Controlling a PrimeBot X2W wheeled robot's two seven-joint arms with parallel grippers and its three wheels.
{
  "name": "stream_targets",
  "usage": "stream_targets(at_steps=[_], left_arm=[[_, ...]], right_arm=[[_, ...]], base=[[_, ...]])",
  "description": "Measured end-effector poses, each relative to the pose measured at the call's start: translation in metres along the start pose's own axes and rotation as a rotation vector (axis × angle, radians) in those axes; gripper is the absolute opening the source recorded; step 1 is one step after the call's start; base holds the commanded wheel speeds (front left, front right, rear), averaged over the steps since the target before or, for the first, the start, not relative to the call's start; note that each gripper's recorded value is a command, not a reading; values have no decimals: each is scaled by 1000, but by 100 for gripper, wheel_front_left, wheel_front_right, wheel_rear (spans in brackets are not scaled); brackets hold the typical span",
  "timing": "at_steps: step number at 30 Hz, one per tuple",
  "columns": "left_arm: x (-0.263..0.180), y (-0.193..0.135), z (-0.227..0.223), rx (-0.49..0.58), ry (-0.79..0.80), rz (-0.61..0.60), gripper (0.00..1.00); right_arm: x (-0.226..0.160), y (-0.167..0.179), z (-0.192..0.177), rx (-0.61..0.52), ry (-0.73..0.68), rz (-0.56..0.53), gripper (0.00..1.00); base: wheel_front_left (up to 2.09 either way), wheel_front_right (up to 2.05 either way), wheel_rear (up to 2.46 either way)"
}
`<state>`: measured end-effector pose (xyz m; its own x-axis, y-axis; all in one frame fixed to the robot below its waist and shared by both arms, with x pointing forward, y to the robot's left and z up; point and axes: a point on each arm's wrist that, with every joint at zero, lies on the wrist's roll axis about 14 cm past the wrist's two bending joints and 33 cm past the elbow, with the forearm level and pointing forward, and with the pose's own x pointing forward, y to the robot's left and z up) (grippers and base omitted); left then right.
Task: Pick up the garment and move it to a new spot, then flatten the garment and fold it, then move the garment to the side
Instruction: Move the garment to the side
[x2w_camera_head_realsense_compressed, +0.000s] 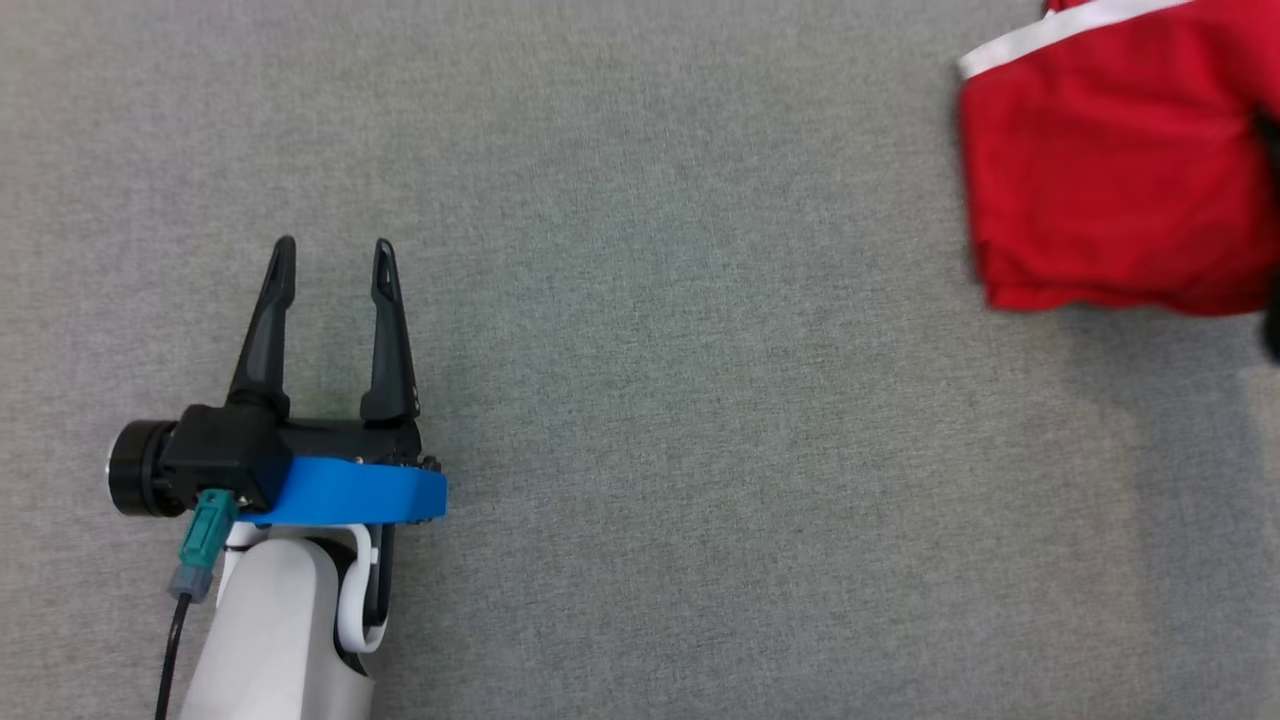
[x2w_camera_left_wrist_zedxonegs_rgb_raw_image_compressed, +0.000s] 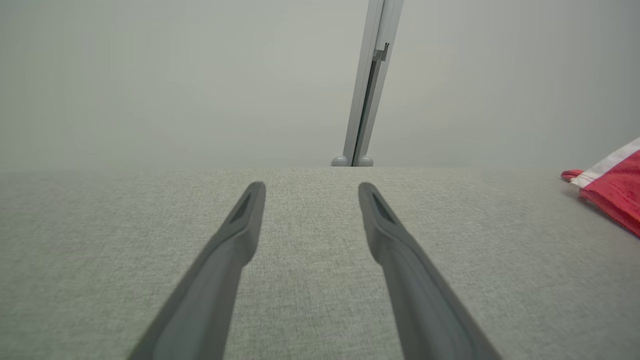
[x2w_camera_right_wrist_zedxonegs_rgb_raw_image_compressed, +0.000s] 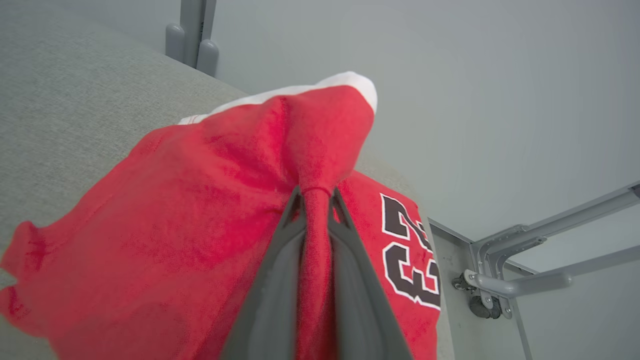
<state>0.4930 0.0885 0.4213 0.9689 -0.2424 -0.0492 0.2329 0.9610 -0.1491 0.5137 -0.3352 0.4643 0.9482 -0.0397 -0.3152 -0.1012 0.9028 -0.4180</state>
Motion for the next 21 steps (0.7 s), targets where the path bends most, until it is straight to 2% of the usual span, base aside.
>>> stream_targets(at_steps=[7, 13, 21], left_arm=[[12, 0, -6, 10, -5, -14, 100], [16, 5, -11, 17, -3, -13, 100], [17, 14, -15, 28, 3, 2, 100]], right_arm=[[4, -75, -10, -82, 101, -124, 0], [15, -98, -16, -114, 159, -161, 0], [32, -107, -36, -158, 283, -184, 0]], base=[[0, 0, 0], [0, 0, 0], [0, 0, 0]])
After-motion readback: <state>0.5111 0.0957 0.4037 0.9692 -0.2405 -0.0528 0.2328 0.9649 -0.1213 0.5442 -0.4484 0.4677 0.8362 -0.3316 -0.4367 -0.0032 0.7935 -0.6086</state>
